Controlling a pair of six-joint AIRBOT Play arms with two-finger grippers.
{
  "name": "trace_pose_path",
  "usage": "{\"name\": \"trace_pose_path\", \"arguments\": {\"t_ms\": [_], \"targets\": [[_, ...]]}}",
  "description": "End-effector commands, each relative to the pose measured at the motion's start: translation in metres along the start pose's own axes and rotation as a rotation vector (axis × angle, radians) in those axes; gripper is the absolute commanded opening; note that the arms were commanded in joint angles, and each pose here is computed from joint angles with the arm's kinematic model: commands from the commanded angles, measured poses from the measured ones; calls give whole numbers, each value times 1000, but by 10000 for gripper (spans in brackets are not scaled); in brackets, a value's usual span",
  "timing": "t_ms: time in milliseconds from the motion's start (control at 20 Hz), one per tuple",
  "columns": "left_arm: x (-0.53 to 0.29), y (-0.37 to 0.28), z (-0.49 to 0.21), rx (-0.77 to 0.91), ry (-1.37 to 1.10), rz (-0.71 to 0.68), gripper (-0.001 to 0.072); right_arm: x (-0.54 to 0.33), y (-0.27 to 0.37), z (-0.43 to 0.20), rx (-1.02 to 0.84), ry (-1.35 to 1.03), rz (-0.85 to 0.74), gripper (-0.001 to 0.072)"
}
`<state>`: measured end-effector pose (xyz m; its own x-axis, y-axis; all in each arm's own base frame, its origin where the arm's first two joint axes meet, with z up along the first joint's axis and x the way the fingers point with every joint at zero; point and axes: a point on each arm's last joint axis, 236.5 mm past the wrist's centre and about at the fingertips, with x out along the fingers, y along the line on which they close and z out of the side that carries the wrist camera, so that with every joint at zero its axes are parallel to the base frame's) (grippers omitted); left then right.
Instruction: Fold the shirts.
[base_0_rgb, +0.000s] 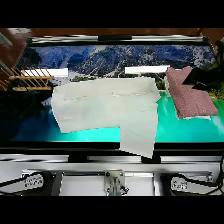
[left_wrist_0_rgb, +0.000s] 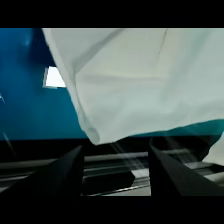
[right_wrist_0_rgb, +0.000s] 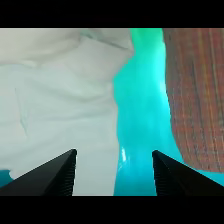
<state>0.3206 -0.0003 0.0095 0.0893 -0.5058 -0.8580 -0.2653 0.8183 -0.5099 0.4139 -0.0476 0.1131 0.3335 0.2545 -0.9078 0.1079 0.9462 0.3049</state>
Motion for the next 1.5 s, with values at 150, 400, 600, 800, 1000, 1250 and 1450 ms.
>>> {"name": "trace_pose_path", "arguments": {"t_ms": [150,400,600,800,1000,1250,1450], "targets": [[78,21,-79,-45,19,-77,453,17,2,-36,10,127,1,582],[91,16,-66,-7,-52,-87,443,40,9,-37,-7,123,7,581],[100,4,-49,53,-123,-60,434,48,10,-38,-4,120,10,581],[107,-4,-39,109,-168,-35,91,48,10,-38,-4,120,11,581],[105,-1,-34,135,-188,-28,34,47,10,-40,-4,128,11,581],[77,16,-7,50,-280,-26,32,47,11,-42,-4,136,12,581],[82,19,-9,12,-274,-26,33,47,12,-40,2,129,16,582]]}}
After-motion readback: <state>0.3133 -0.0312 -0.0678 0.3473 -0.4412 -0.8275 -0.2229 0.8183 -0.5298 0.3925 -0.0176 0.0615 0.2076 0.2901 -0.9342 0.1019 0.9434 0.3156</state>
